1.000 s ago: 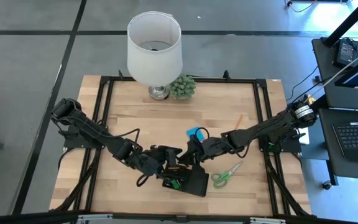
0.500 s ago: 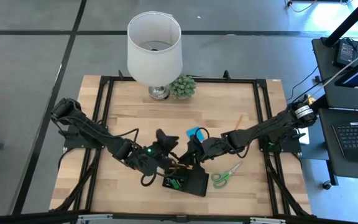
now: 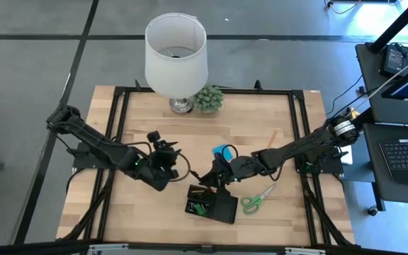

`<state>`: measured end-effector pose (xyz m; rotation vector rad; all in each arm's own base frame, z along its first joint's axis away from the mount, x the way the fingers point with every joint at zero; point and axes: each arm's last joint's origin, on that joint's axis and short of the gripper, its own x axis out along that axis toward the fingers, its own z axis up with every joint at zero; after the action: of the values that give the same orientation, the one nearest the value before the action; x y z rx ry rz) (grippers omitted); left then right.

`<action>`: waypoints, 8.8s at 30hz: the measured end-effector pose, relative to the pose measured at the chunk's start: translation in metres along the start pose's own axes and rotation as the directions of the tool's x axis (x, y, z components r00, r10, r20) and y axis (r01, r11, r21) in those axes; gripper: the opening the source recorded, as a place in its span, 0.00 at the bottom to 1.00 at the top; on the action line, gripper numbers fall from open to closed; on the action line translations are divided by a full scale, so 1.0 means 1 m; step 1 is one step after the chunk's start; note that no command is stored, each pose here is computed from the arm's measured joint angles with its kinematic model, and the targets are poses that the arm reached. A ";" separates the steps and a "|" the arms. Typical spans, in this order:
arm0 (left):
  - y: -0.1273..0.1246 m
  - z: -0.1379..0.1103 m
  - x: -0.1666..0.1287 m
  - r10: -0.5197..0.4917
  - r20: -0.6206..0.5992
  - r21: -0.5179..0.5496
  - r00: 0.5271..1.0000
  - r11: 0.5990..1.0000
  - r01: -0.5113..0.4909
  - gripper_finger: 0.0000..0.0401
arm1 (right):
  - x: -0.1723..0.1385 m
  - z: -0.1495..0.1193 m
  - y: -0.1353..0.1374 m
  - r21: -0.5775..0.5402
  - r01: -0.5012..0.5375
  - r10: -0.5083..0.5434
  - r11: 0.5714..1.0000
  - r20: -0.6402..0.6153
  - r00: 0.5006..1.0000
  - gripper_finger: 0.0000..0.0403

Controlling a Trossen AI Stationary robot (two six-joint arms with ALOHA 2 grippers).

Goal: Pick and place office supplies into organizer
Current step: Put the black pen into the desk organizer, then put the blue sticky notes into the desk organizer

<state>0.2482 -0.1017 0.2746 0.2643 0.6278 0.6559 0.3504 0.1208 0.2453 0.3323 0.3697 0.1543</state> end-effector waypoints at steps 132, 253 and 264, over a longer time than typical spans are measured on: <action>-0.016 -0.033 0.240 -0.510 -0.066 -0.391 0.858 0.804 0.448 0.29 | -0.048 -0.089 -0.085 -0.605 0.310 -0.591 0.733 -0.340 0.732 0.26; 0.035 -0.006 0.180 -0.312 -0.192 -0.324 0.930 0.915 0.240 0.29 | -0.104 0.023 0.019 -0.422 0.513 -0.635 0.747 -0.225 0.739 0.00; 0.012 -0.021 0.153 -0.265 -0.343 -0.180 0.901 0.960 0.214 0.29 | -0.126 0.041 0.090 -0.188 0.446 -0.484 0.875 -0.327 0.812 0.00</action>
<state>0.3238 0.0057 0.1933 -0.0699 0.9513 0.5085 0.2421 0.1666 0.3534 0.0988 0.8014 -0.2558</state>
